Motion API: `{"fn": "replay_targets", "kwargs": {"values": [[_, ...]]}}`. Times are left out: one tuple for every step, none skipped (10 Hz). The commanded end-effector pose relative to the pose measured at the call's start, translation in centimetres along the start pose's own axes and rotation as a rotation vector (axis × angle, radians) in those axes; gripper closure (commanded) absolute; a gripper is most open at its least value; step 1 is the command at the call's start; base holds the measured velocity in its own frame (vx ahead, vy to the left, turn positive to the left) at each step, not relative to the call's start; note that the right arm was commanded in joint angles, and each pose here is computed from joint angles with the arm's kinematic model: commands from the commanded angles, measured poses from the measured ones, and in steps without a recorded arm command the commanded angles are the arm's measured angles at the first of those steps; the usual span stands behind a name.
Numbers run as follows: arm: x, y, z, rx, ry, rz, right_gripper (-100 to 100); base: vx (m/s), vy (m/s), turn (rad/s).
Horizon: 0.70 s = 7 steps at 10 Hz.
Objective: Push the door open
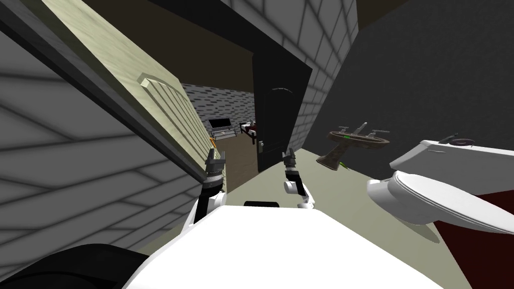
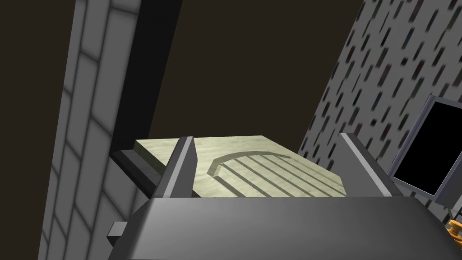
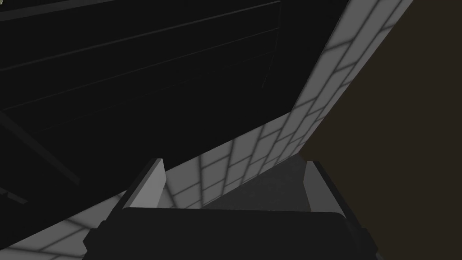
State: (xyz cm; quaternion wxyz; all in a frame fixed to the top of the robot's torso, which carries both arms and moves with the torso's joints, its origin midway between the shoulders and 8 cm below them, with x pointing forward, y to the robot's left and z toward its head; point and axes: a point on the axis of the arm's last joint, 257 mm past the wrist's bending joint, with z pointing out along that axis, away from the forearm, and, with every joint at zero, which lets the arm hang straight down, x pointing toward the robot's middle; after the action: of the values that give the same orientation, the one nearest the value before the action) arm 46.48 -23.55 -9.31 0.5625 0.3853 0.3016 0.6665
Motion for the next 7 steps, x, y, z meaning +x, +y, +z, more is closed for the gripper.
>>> {"fn": "replay_targets", "kwargs": {"values": [[0.1, -1.7, -0.12, 0.03, 0.004, 0.002, -100, 0.04, -0.048, 0.035], [1.1, -2.4, 0.7, 0.034, 0.025, 0.008, -100, 0.036, -0.05, 0.046], [0.8, -3.7, 0.16, 0.063, 0.019, 0.007, -100, 0.038, -0.043, 0.027], [1.9, -4.1, 1.06, 0.063, 0.041, 0.013, -100, 0.041, -0.05, 0.041], [1.7, -5.0, 0.69, 0.082, 0.037, 0.012, -100, 0.037, -0.051, 0.035], [1.7, -5.4, 0.5, 0.092, 0.035, 0.012, -100, 0.015, -0.029, 0.001], [2.7, -6.2, 1.27, 0.099, 0.057, 0.017, -100, 0.025, -0.043, 0.046]]}}
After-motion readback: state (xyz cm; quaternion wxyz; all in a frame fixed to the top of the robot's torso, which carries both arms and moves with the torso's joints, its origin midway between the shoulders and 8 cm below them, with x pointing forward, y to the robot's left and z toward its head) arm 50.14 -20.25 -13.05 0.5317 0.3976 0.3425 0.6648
